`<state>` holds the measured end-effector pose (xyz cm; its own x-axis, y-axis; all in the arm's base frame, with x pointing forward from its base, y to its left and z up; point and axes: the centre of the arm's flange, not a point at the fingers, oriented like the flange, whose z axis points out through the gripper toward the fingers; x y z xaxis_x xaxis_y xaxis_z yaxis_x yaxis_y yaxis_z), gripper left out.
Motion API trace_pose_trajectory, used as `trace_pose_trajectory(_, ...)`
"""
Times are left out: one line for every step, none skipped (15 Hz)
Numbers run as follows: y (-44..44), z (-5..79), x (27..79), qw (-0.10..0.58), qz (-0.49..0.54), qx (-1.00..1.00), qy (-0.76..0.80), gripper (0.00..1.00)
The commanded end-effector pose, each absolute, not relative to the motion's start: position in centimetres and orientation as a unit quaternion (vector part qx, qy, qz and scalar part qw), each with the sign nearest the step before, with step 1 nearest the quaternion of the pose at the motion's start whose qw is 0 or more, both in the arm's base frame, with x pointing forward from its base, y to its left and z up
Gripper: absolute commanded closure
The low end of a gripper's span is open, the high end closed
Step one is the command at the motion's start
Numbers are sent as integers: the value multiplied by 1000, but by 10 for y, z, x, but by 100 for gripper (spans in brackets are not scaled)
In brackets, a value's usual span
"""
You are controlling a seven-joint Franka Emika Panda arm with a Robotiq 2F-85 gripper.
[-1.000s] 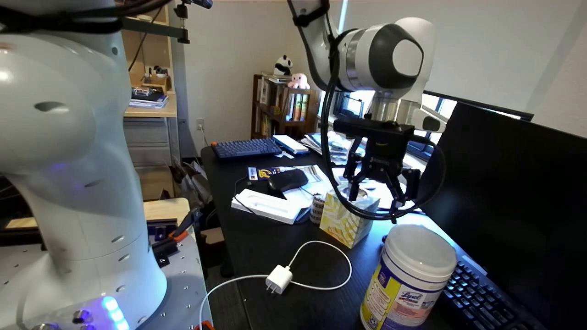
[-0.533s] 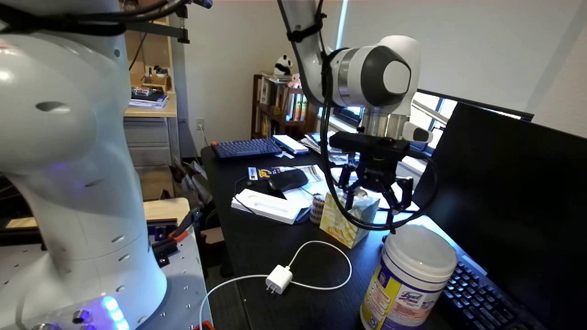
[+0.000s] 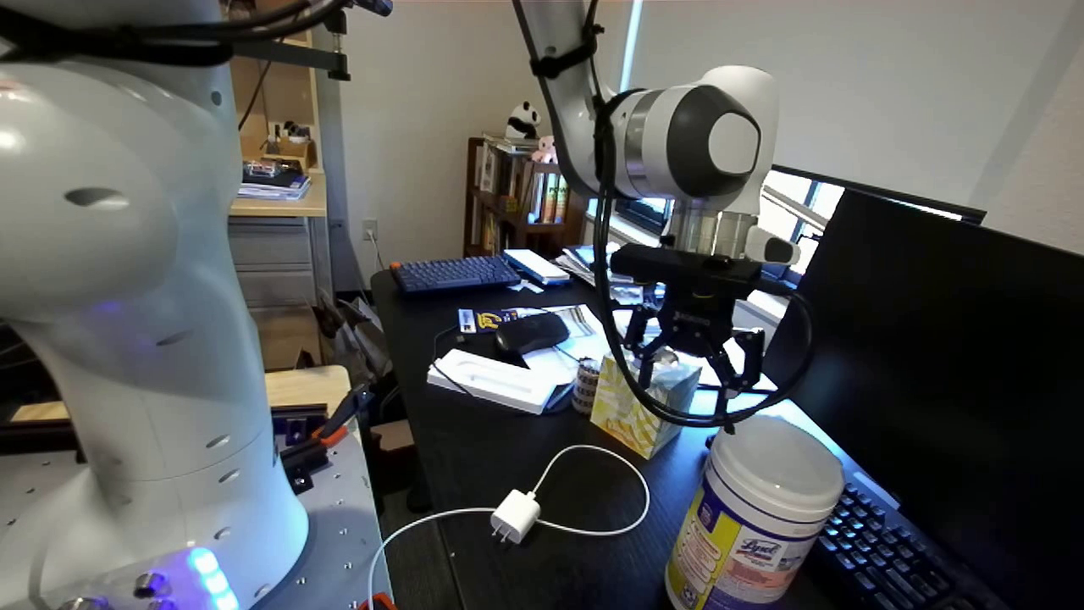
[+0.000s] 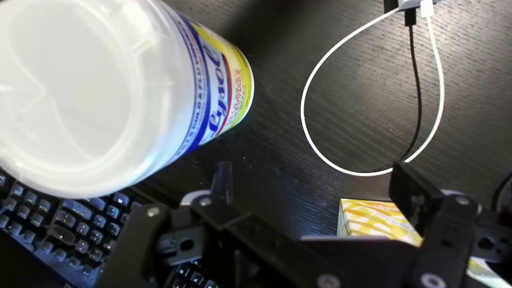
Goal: Push the Lysol container to the right side of the desk
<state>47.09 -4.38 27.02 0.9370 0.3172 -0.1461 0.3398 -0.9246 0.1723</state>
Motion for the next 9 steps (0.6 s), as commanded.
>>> trace_pose_trajectory(-44,270,471,98,-58,979,168,0)
trace_pose_trajectory(-38,272,473,108,-52,984,129,0)
trace_pose_trajectory(-30,270,474,104,-34,990,86,0)
trace_pose_trajectory(-25,270,474,89,-34,994,60,0)
trace_pose_trajectory(-19,270,469,87,-35,995,31,0)
trace_pose_trajectory(-11,268,463,83,-42,996,3,0)
trace_pose_trajectory(-2,264,456,79,-42,996,-25,0)
trace_pose_trajectory(4,261,451,75,-45,995,-53,0)
trace_pose_trajectory(9,256,442,68,-50,993,-79,0)
